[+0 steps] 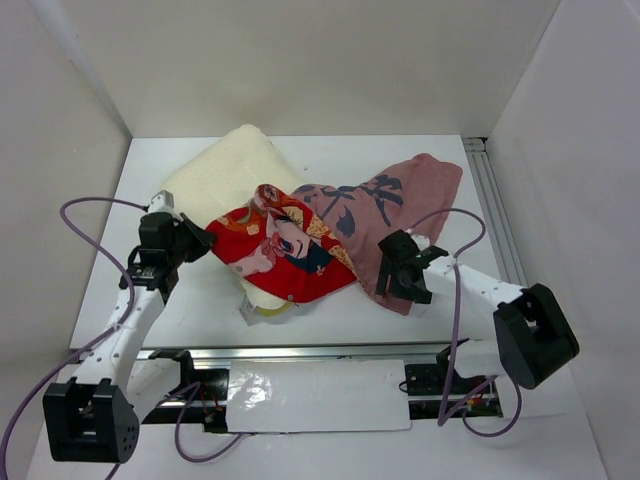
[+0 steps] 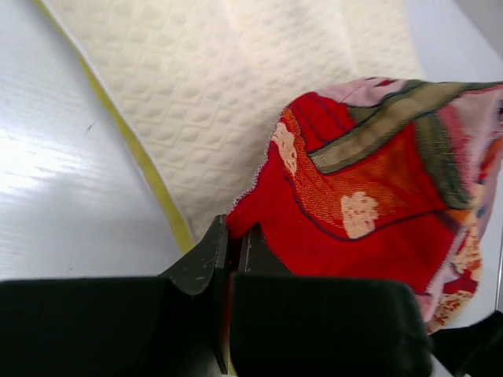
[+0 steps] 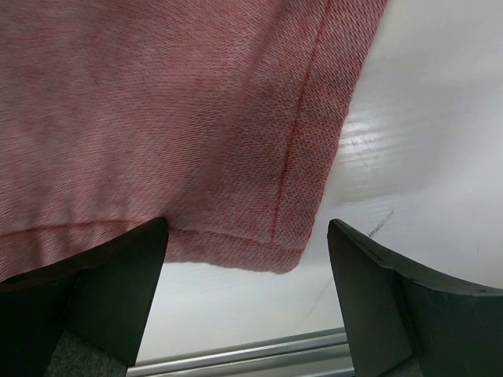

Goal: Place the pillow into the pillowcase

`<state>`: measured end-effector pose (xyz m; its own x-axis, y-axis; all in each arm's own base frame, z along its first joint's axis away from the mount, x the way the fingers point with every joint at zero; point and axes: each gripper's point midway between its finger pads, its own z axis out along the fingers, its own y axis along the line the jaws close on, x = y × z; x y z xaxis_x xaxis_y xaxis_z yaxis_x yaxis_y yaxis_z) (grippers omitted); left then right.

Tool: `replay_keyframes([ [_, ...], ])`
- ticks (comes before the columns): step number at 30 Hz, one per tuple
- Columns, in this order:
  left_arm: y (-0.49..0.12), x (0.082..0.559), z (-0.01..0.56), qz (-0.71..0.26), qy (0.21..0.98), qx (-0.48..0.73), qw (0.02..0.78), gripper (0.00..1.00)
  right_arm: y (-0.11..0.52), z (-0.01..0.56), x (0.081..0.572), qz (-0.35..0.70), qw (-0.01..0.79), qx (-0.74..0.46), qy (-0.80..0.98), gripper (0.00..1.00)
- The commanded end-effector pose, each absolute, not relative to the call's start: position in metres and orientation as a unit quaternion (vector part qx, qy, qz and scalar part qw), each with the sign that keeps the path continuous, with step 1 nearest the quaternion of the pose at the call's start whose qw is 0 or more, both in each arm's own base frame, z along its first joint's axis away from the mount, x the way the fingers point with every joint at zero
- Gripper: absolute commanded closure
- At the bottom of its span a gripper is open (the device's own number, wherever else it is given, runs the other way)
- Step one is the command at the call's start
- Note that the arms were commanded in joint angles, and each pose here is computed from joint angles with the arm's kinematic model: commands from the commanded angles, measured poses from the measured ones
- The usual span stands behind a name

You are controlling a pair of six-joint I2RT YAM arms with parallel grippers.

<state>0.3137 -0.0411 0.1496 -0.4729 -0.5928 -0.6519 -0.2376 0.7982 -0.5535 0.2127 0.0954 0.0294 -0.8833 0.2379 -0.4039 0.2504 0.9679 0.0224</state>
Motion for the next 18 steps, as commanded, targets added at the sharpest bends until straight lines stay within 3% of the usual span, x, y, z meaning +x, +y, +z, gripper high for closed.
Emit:
replay_keyframes([
  [1,-0.035,0.320,0.188,-0.184,0.810,-0.239,0.503,1.00,0.088,0.019,0.211,-0.047,0.204,0.157,0.965,0.11],
  [9,-0.046,0.317,0.219,-0.191,0.799,-0.211,0.529,1.00,0.099,-0.011,0.224,-0.050,0.199,0.151,0.967,0.15],
  [14,-0.043,0.320,0.247,-0.185,0.780,-0.202,0.562,1.00,0.107,-0.018,0.234,-0.038,0.215,0.140,0.966,0.83],
  [16,-0.043,0.322,0.265,-0.187,0.771,-0.196,0.577,1.00,0.106,-0.010,0.244,-0.038,0.232,0.148,0.961,0.97],
  [18,-0.043,0.325,0.272,-0.185,0.768,-0.191,0.583,1.00,0.108,0.010,0.262,-0.027,0.265,0.156,0.951,1.00],
])
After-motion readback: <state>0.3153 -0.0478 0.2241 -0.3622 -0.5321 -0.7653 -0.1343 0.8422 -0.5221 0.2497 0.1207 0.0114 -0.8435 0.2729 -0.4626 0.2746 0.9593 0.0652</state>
